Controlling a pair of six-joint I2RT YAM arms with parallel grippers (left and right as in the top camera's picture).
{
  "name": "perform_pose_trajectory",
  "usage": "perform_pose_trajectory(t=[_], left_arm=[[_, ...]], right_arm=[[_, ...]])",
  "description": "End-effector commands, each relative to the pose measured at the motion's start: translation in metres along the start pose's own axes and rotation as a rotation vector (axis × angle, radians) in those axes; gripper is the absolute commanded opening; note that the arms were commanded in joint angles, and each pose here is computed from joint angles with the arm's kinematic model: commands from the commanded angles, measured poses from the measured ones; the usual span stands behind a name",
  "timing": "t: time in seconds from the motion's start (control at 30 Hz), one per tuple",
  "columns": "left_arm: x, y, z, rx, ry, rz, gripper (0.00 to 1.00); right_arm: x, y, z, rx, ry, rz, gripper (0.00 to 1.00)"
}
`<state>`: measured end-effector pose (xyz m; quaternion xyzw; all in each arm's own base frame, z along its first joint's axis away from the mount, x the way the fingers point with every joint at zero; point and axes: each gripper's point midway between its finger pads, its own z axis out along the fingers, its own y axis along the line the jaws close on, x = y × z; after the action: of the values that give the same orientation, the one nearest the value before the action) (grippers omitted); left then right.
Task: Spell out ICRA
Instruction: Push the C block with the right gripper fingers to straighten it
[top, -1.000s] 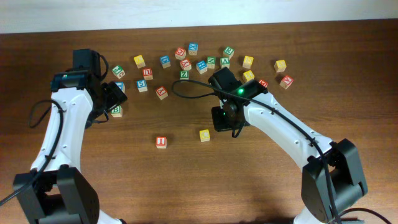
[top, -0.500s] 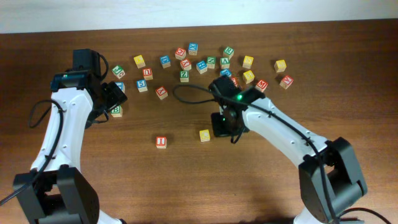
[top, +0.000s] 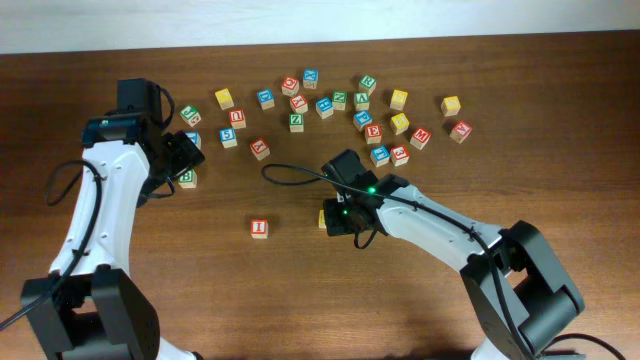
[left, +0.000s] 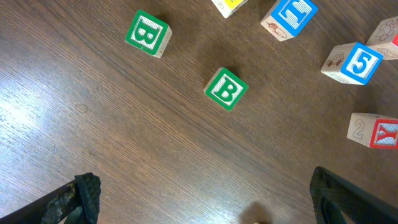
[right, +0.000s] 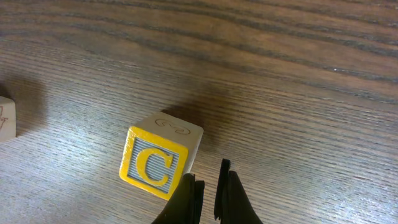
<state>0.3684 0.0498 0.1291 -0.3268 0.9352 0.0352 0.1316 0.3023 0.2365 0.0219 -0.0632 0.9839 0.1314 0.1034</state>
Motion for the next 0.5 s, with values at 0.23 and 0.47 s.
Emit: perform_pose_trajectory(t=[0.23,0.47], left_arm=[[0.0002,0.0026,0.0030,-0.015,0.003,-0.006,0.99],[0.0002,0.0026,0.0030,-0.015,0.003,-0.006,0.99]], right_arm=[[0.0035,0.0017,0.0011,-0.006,0.006,0.006,0.04],[0.0069,0.0082,0.0017,-0.014,0.010,-0.011,0.04]])
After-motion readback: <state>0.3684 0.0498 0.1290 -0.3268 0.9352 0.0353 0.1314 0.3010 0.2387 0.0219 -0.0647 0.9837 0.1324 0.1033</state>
